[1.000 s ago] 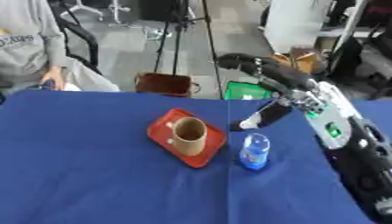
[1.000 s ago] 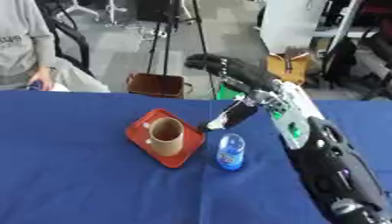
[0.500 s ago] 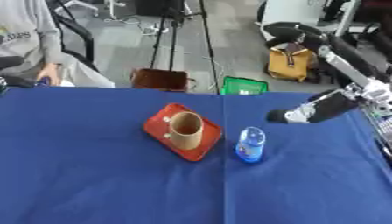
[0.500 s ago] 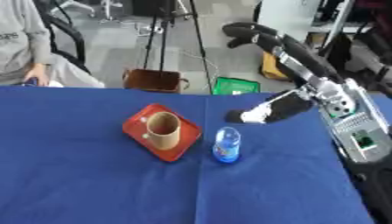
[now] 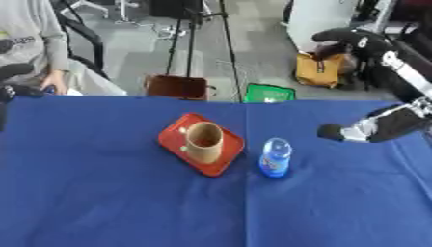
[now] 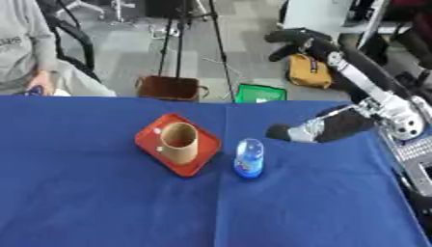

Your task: Pick up objects on the table and place them in the box.

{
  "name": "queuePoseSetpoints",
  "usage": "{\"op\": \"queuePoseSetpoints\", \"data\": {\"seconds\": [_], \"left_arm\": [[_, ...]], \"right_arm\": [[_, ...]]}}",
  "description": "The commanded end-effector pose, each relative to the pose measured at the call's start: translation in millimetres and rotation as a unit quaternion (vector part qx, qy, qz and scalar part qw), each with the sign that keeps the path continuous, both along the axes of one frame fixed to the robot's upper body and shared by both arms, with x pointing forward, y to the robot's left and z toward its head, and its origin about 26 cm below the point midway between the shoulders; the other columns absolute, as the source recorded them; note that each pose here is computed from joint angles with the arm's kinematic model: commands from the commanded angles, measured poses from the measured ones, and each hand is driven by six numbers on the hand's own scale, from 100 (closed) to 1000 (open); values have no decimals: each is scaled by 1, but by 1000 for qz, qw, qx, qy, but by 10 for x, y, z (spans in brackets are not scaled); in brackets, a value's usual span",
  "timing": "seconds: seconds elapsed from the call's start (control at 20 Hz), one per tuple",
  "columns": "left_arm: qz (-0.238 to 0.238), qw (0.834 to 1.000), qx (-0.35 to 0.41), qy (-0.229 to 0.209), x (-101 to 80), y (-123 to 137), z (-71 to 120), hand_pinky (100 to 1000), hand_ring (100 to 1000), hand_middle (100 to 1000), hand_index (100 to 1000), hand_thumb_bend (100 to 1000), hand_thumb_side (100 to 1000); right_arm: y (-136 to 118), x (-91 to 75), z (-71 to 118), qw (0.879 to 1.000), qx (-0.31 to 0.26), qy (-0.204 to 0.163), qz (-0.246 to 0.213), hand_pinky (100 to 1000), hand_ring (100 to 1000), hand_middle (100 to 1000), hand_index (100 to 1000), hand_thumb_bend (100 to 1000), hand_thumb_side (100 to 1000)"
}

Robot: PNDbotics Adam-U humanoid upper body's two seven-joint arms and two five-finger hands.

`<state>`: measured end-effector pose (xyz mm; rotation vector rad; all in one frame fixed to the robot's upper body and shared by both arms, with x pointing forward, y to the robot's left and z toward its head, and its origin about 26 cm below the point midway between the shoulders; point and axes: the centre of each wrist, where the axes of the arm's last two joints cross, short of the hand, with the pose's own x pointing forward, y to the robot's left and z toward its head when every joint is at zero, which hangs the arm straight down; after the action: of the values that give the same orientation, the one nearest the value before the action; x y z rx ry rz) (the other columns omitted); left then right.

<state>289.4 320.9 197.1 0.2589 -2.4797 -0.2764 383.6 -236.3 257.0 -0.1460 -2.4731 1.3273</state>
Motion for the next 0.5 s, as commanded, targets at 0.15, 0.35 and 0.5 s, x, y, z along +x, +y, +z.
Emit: {"op": "queuePoseSetpoints", "data": {"seconds": [0.15,0.35,0.5], "left_arm": [[6,1000,7,-7,-31,12,69,594,772,859,945,574,635],[6,1000,5,-7,-33,15,63,594,770,857,939,570,629],[5,1000,7,-6,-36,16,56,589,760,850,921,578,625]], "right_arm": [[-89,-84,78,1000,2,0,2,857,764,872,960,673,332],[-82,-78,-9,1000,-2,16,4,853,756,867,958,666,333],[-81,-71,-64,1000,-1,27,6,851,751,863,957,664,334]]}}
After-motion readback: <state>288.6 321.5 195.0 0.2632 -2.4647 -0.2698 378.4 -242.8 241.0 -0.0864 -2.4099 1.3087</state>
